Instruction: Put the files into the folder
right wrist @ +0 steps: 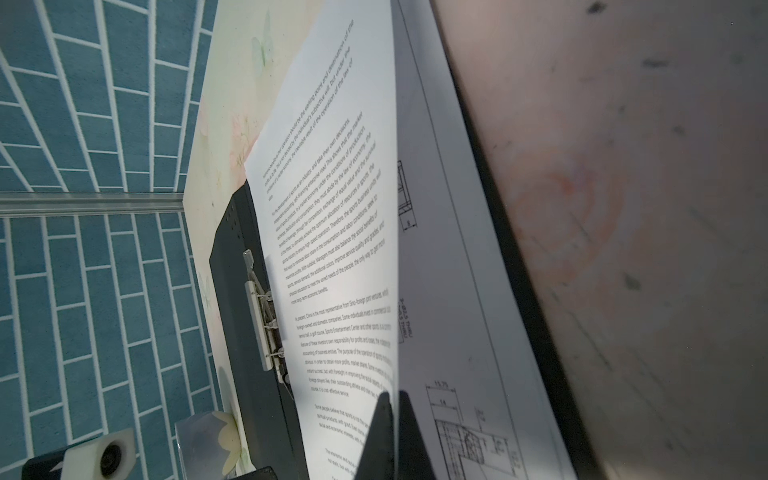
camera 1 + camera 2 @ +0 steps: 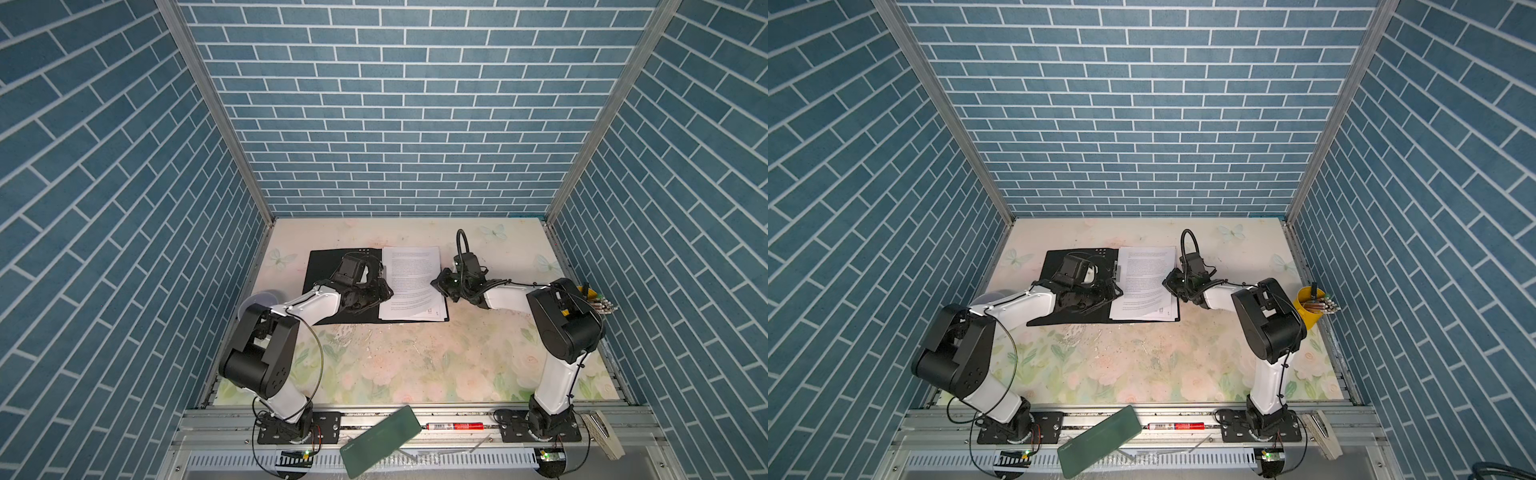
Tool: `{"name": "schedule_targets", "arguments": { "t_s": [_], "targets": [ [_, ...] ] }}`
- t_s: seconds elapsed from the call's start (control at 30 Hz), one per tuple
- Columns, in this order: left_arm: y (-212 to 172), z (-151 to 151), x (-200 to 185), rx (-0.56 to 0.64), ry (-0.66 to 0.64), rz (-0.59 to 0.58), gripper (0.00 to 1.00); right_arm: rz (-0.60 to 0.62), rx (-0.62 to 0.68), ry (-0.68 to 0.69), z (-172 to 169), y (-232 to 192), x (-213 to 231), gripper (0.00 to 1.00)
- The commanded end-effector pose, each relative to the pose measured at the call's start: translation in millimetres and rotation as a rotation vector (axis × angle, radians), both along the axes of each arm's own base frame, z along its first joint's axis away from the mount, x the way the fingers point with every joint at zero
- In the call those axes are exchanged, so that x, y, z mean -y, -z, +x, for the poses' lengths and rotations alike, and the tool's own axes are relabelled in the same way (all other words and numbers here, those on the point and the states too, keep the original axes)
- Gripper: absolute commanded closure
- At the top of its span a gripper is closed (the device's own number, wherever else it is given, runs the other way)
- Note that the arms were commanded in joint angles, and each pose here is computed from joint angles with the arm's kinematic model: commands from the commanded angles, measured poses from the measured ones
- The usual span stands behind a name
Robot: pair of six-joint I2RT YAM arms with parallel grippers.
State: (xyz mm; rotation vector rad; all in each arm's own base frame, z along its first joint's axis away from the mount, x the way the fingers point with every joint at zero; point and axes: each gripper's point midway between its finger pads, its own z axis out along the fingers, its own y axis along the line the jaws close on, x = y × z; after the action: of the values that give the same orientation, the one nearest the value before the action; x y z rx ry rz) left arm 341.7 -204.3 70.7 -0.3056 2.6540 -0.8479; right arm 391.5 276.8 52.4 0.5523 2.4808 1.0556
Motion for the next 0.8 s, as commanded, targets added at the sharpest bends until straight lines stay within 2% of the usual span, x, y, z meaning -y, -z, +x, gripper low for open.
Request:
{"name": "schedule_targets", "arguments": {
  "t_s": [0.0, 0.07, 0.2, 0.3, 0.63, 0.77],
  "targets": [
    [-4, -3, 2, 0.014, 0.004, -0.007, 0.06, -0.023, -0.029, 0.031, -8, 6, 7, 0.94],
    [-5, -3, 3, 0.016, 0.007, -0.008, 0.06, -0.028, -0.033, 0.031, -9, 7, 8, 0.89],
    [-4, -3, 4, 0.016, 0.008, -0.007, 0.06, -0.071, -0.035, 0.027, -9, 4, 13, 0.65],
    [-4, -4, 4, 0.014, 0.009, -0.004, 0.07, -0.115, -0.049, 0.030, -10, 3, 20, 0.55],
    [-3, -8, 12, 0.015, 0.032, 0.012, 0.06, -0.338, -0.010, 0.022, 8, -17, 52, 0.40],
    [2, -11, 16, 0.005, 0.041, 0.018, 0.07, -0.360, 0.004, 0.030, 29, -16, 64, 0.37]
  ]
}}
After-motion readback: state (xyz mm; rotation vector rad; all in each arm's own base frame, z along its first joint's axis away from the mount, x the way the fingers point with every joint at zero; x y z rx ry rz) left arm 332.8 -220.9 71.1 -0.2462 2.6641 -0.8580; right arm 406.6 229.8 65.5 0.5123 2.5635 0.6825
